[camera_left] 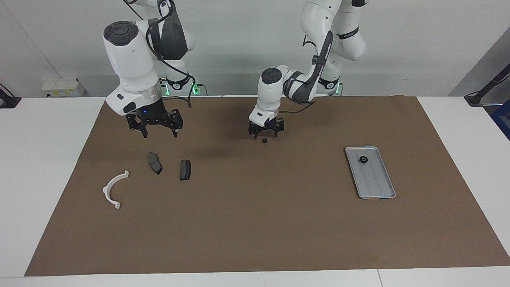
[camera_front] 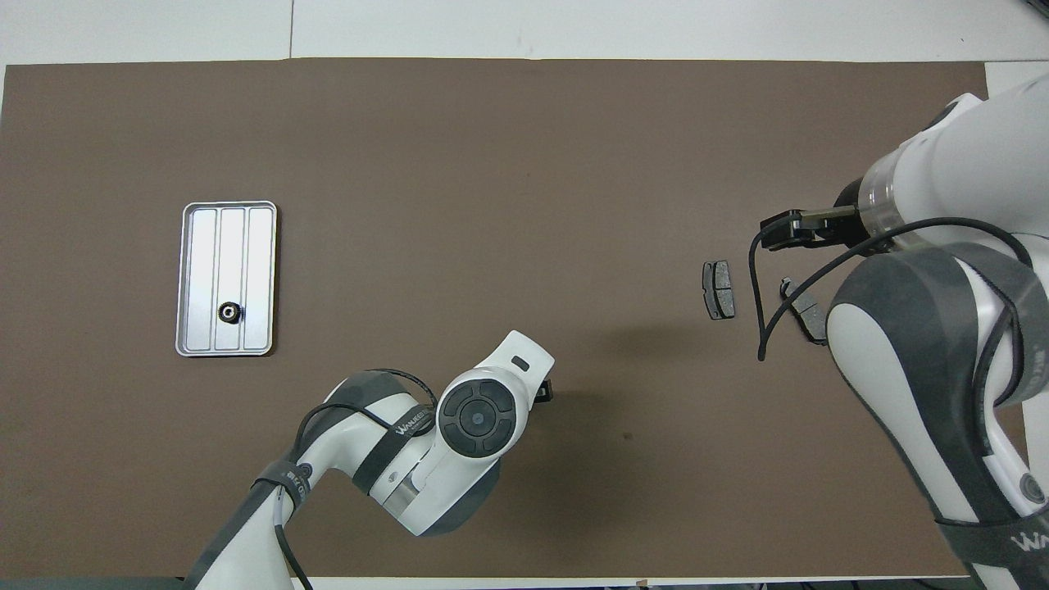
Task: Pick bearing gear from pile to tray
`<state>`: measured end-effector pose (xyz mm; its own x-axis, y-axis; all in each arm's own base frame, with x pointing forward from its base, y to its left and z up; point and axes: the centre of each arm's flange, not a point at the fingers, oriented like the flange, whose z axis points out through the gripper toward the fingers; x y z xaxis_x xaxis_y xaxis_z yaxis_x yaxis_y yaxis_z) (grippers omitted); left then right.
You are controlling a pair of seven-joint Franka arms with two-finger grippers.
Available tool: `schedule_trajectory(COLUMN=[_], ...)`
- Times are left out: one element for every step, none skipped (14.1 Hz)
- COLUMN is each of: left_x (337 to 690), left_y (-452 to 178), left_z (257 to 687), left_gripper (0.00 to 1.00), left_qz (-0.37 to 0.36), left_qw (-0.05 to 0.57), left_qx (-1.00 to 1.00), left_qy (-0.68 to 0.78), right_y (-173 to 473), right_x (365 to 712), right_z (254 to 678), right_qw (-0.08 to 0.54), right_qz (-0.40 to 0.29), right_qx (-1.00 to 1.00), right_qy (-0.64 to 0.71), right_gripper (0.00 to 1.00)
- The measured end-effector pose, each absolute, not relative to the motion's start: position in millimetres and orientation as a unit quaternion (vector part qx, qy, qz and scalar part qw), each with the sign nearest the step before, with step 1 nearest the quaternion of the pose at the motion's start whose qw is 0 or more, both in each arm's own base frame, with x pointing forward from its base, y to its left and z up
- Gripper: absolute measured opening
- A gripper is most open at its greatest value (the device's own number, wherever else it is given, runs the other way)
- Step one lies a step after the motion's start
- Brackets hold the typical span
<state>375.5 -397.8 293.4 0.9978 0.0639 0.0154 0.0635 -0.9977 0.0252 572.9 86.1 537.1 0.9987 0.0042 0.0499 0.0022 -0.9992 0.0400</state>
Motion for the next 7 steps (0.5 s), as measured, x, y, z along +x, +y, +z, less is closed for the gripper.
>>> schedule_trajectory(left_x=[376.0,376.5,377.3,378.3,379.0,379.4,379.7], left_y=[-397.8,-397.7,-397.3,-396.7,-396.2,-396.1,-396.2], left_z=[293.9,294.2,294.5,294.8,295.0,295.2,295.6], left_gripper=[0.93,0.90,0.90,0.83,0.70,0.70,0.63], left_qz=[0.009,0.011,0.013,0.015,0.016,0.016,0.016], left_qw=[0.012,0.011,0.010,0.009,0.008,0.008,0.008], left_qx=[0.999,0.999,0.999,0.999,1.000,0.999,0.999], left_qy=[0.031,0.029,0.027,0.027,0.026,0.026,0.026], right_y=[85.3,84.7,84.5,84.4,84.0,82.4,79.8], right_x=[573.0,573.1,573.2,573.2,573.2,573.4,573.7], right_z=[537.2,537.2,537.2,537.2,537.2,537.3,538.1], right_qw=[0.020,0.020,0.020,0.020,0.020,0.020,0.020], right_qz=[0.025,0.025,0.025,0.025,0.025,0.025,0.026], right_qx=[0.999,0.999,0.999,0.999,0.999,0.999,0.999], right_qy=[0.001,0.000,0.000,0.000,0.000,-0.002,-0.004], right_gripper=[1.00,1.00,1.00,1.00,1.00,1.00,1.00])
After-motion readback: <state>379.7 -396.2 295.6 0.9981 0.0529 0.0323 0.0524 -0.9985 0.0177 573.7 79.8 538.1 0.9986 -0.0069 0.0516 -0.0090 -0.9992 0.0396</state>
